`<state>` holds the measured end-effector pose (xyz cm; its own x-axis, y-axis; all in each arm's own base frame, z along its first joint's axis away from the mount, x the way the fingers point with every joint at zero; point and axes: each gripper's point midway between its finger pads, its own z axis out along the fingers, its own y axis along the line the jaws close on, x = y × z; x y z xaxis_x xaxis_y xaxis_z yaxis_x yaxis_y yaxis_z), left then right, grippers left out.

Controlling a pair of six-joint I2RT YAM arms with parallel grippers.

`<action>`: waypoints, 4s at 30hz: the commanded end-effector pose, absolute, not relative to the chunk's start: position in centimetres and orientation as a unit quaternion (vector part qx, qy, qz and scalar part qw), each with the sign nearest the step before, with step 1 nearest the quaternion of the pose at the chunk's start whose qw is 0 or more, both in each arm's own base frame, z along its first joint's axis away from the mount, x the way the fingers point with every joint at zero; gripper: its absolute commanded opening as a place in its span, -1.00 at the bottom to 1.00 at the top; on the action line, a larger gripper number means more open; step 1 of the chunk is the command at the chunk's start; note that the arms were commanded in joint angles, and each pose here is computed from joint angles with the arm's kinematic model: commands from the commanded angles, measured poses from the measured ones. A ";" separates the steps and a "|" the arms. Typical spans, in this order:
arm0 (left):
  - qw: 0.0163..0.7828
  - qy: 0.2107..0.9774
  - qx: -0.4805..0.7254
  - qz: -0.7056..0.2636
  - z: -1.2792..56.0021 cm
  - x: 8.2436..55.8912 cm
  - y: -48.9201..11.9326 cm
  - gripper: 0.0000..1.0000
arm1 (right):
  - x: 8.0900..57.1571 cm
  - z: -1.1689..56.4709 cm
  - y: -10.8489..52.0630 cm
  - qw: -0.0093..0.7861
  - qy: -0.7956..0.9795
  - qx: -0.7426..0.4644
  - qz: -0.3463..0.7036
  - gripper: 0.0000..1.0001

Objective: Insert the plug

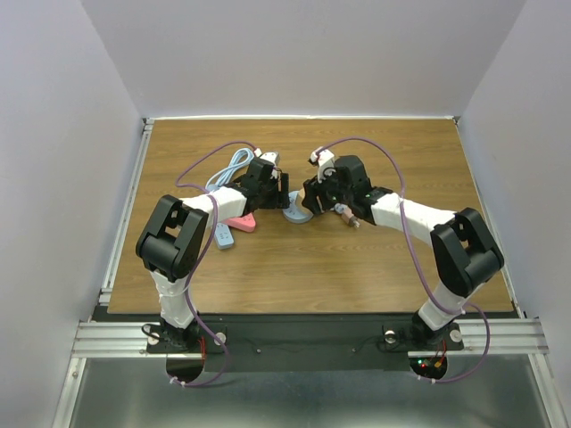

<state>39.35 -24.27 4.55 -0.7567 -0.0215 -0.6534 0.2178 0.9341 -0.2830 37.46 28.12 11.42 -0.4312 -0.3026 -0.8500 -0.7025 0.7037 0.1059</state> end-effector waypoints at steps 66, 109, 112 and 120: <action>0.323 0.931 0.077 -0.155 4.1 38.6 -23.6 0.57 | 36.1 9.9 26.9 0.409 0.829 -0.335 0.185 -0.99; 0.323 0.930 0.075 -0.158 4.6 40.9 -23.4 0.57 | 35.4 8.7 25.3 0.380 0.842 -0.362 0.126 -0.99; 0.326 0.929 0.075 -0.161 4.9 41.0 -23.5 0.57 | 35.4 8.7 25.2 0.378 0.843 -0.363 0.123 -0.99; 0.326 0.927 0.078 -0.170 4.9 41.1 -23.9 0.57 | 35.7 8.7 25.6 0.369 0.845 -0.367 0.125 -0.99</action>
<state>40.36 -23.90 4.66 -0.7820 0.0190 -0.6231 0.2423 0.9302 -0.2758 36.91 26.90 10.88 -0.3874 -0.4550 -0.8018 -0.7113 0.7008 -0.0540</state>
